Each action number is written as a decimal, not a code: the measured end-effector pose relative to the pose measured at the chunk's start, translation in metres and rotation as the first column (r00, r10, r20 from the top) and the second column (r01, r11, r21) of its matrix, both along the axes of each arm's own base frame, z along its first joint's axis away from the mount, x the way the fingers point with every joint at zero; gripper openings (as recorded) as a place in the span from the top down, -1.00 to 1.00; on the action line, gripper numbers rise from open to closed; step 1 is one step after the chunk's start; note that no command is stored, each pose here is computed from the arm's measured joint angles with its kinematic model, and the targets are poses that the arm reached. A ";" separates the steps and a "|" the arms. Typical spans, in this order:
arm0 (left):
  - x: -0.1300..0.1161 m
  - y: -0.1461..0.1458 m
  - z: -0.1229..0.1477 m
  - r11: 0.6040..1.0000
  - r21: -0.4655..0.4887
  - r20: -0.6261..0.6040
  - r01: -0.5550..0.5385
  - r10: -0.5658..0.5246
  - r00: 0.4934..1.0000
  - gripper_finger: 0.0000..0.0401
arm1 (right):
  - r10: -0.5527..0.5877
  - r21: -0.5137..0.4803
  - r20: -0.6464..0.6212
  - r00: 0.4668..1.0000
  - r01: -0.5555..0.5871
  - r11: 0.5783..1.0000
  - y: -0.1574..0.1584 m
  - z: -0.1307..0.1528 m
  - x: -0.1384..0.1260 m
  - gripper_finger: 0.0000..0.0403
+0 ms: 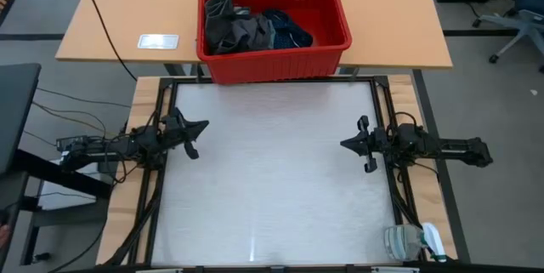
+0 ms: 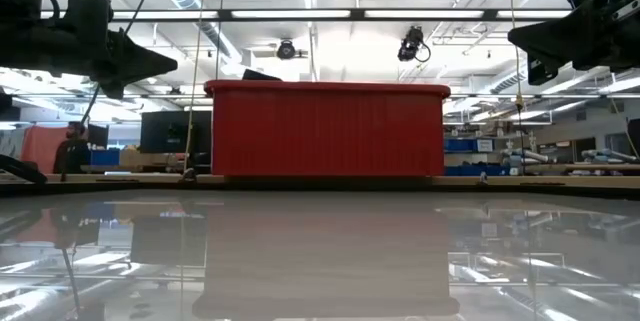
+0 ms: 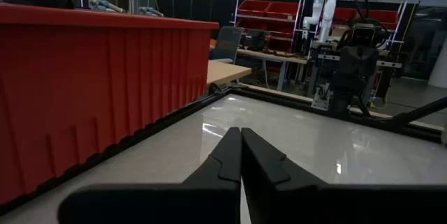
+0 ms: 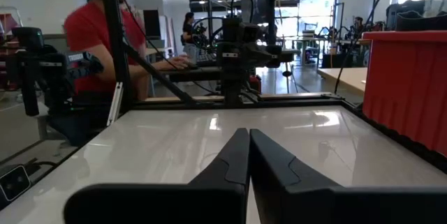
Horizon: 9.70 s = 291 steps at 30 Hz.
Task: Fold laundry
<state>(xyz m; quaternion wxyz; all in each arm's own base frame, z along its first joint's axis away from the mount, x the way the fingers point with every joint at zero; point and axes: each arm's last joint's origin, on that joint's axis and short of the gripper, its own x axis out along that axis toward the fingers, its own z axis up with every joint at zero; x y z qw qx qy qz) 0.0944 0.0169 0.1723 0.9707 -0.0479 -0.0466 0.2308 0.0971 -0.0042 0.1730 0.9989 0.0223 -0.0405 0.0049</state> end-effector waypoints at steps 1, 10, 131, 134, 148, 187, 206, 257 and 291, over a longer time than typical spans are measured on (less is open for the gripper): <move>0.000 0.000 0.000 1.000 0.000 0.000 0.000 0.000 1.000 0.97 | 0.000 0.000 0.001 1.000 0.000 1.000 0.000 0.000 0.000 0.91; 0.000 0.000 0.000 1.000 0.000 0.000 -0.001 0.001 1.000 0.97 | 0.000 0.000 0.000 1.000 0.000 1.000 0.000 0.000 0.000 0.91; 0.144 0.177 0.224 0.909 -0.247 -0.305 -0.335 0.255 0.918 0.05 | -0.196 0.661 -0.067 0.978 0.191 0.726 -0.077 0.110 0.094 0.06; 0.147 0.206 0.215 0.896 -0.227 -0.483 -0.381 0.236 0.843 -0.16 | -0.198 0.655 -0.067 0.978 0.193 0.731 -0.077 0.110 0.094 0.00; 0.162 0.257 0.172 0.837 -0.033 -0.751 -0.546 0.340 0.566 0.01 | -0.204 0.629 -0.093 0.975 0.216 0.747 -0.078 0.107 0.095 0.00; 0.136 0.273 0.215 0.840 -0.125 -0.811 -0.528 0.221 0.542 -0.24 | -0.254 0.605 -0.164 0.953 0.301 0.737 -0.079 0.100 0.094 -0.09; 0.159 0.293 0.184 0.866 -0.213 -0.824 -0.452 0.089 0.560 0.92 | -0.245 0.680 -0.164 0.956 0.289 0.674 -0.079 0.100 0.094 0.11; 0.251 0.019 0.280 0.530 -0.534 -0.338 0.659 -0.848 0.409 0.94 | -0.125 0.695 -0.191 0.974 0.224 0.683 -0.074 0.097 0.095 0.93; 0.230 0.041 0.231 0.928 -0.293 -0.906 -0.229 -0.193 0.378 0.13 | -0.189 0.526 -0.396 0.899 0.391 0.755 -0.054 0.078 0.098 0.50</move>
